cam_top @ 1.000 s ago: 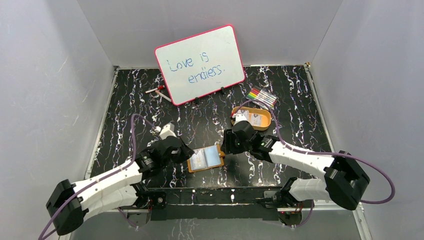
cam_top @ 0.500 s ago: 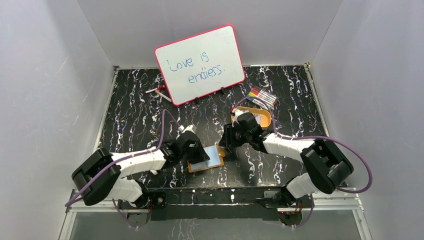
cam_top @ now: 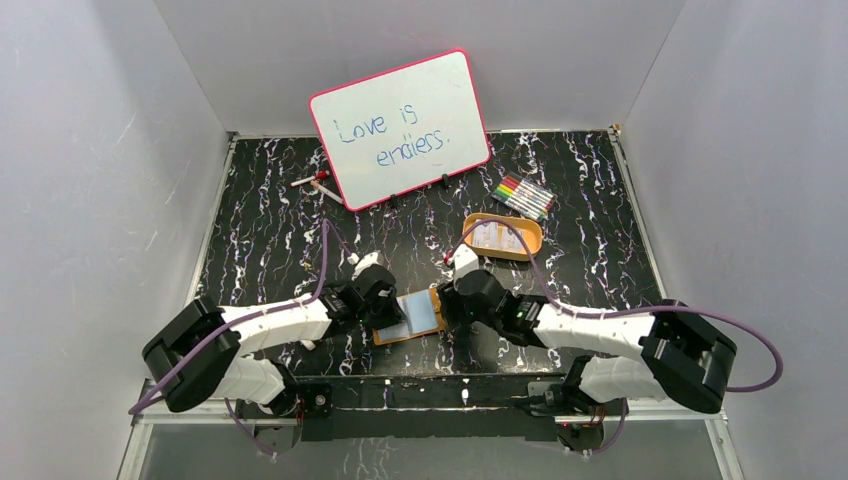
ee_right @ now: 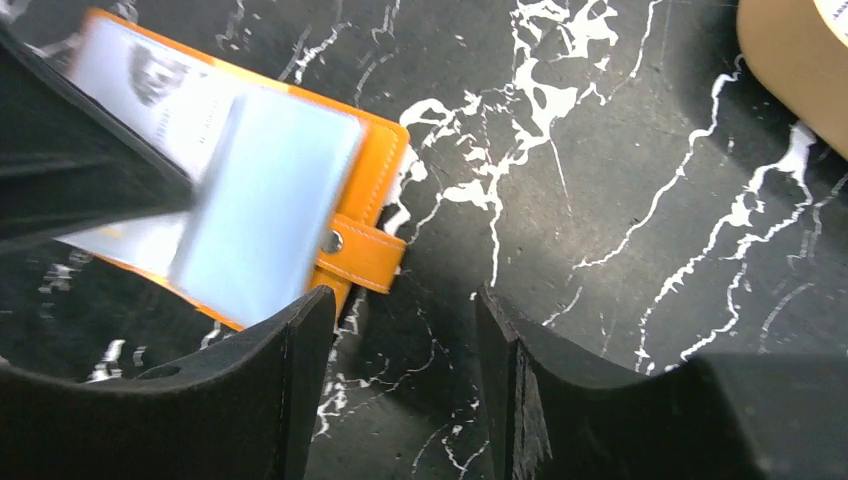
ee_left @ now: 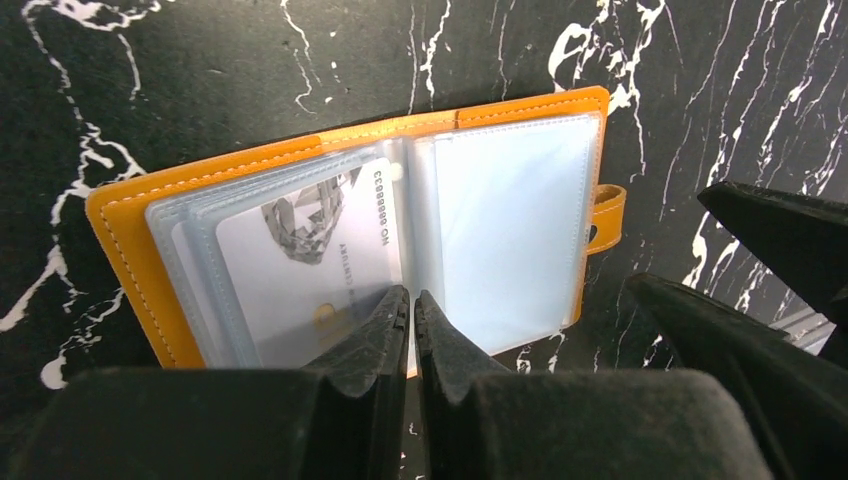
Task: Put the credit cards into the card holder
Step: Close the card holder at the center of the board.
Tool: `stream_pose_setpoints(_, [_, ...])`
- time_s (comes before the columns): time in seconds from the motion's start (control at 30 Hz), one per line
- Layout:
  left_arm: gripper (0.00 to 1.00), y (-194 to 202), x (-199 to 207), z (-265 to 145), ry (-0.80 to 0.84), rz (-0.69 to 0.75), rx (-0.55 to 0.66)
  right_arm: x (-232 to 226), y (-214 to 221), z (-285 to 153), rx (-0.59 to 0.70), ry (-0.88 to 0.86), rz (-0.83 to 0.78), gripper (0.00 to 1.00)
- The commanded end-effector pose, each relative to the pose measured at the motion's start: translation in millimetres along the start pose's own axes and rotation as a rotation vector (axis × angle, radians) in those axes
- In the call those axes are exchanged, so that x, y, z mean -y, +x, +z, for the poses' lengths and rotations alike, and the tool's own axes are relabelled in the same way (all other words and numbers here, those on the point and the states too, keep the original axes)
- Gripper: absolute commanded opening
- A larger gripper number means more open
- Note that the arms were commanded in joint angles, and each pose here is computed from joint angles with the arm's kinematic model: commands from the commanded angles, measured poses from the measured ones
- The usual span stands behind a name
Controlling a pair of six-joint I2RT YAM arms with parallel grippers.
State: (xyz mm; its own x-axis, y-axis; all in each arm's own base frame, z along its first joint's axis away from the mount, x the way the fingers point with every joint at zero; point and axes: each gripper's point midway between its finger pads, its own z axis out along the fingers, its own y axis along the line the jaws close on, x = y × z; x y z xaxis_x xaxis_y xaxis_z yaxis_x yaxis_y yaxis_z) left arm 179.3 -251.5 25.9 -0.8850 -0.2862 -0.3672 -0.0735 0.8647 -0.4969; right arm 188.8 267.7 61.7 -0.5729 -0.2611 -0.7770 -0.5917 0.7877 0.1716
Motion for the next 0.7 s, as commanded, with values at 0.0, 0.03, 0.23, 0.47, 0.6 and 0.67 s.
stream_pose_setpoints(0.0, [0.06, -3, -21, -5, -0.095, 0.021, 0.026, 17, -4, 0, 0.05, 0.191, -0.146, 0.63])
stream_pose_setpoints(0.03, [0.05, -3, -22, -5, -0.1, 0.021, 0.027, 18, -2, 0, 0.039, 0.214, -0.167, 0.63])
stream_pose_setpoints(0.23, [0.05, -2, -23, -5, -0.101, 0.023, 0.023, 10, 4, 6, 0.041, 0.209, -0.203, 0.64])
stream_pose_setpoints(0.47, [0.05, -2, -25, -6, -0.105, 0.029, 0.023, -9, -14, 5, 0.132, 0.192, -0.217, 0.63])
stream_pose_setpoints(0.6, [0.05, -1, -25, -5, -0.099, 0.029, 0.025, -23, -22, 4, 0.191, 0.146, -0.225, 0.63])
stream_pose_setpoints(0.67, [0.05, -1, -25, -5, -0.097, 0.028, 0.023, -24, -21, 6, 0.192, 0.144, -0.234, 0.63])
